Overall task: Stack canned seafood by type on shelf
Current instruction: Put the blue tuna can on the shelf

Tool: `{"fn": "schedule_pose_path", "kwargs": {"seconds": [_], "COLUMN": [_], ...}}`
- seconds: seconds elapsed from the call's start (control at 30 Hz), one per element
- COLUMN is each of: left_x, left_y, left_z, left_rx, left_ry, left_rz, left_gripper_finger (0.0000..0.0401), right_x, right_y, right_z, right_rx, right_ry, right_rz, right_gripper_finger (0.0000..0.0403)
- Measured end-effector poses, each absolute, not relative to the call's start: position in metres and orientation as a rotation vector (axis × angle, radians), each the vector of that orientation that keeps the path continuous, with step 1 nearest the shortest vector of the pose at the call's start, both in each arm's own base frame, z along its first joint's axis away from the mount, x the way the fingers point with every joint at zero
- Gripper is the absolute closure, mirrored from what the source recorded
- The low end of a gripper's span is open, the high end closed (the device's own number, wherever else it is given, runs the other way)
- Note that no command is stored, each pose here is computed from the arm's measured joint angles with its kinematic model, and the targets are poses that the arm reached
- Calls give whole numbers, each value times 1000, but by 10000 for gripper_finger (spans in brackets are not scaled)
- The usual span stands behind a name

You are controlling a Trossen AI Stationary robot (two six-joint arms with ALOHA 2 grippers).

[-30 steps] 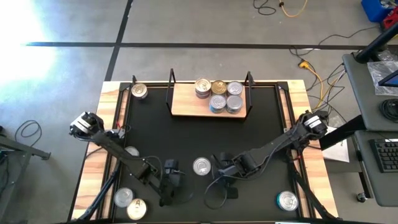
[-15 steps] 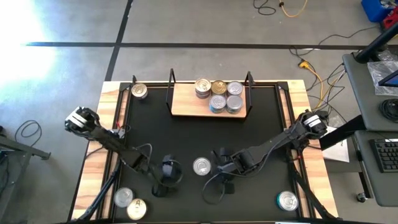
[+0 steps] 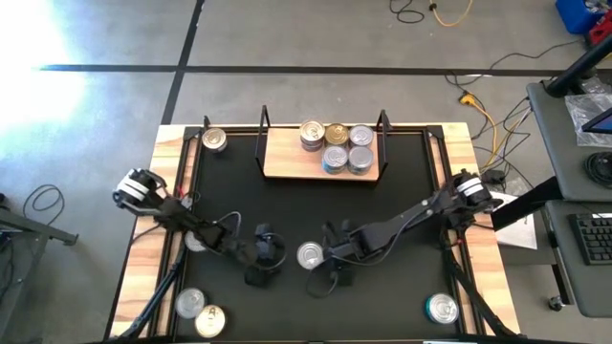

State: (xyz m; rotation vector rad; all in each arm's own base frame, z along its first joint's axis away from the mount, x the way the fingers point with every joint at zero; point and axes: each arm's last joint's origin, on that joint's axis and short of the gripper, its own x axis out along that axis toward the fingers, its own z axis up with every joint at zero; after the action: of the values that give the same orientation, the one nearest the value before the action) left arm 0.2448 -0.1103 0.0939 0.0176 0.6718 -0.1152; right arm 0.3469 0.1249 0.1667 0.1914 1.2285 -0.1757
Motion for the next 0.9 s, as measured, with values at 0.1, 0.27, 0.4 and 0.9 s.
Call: {"fn": "schedule_pose_path", "kwargs": {"seconds": [0.1,0.27,0.4,0.9], "left_x": [260,274,275,310], "left_y": [-113,-115,-106,-107], "left_z": [92,94,91,75], "left_rx": [4,58,18,-28], "left_ry": [712,728,751,682], "left_rz": [-119,-126,-122,-11], "left_gripper_finger": [47,45,33,14], "right_x": [352,358,361,378], "right_y": [126,128,127,120], "right_z": [154,144,146,142], "right_rx": [162,157,146,142], "right_ry": [1279,1294,1279,1186], "right_rz": [-130,-126,-122,-76], "right_gripper_finger": [390,390,390,390]}}
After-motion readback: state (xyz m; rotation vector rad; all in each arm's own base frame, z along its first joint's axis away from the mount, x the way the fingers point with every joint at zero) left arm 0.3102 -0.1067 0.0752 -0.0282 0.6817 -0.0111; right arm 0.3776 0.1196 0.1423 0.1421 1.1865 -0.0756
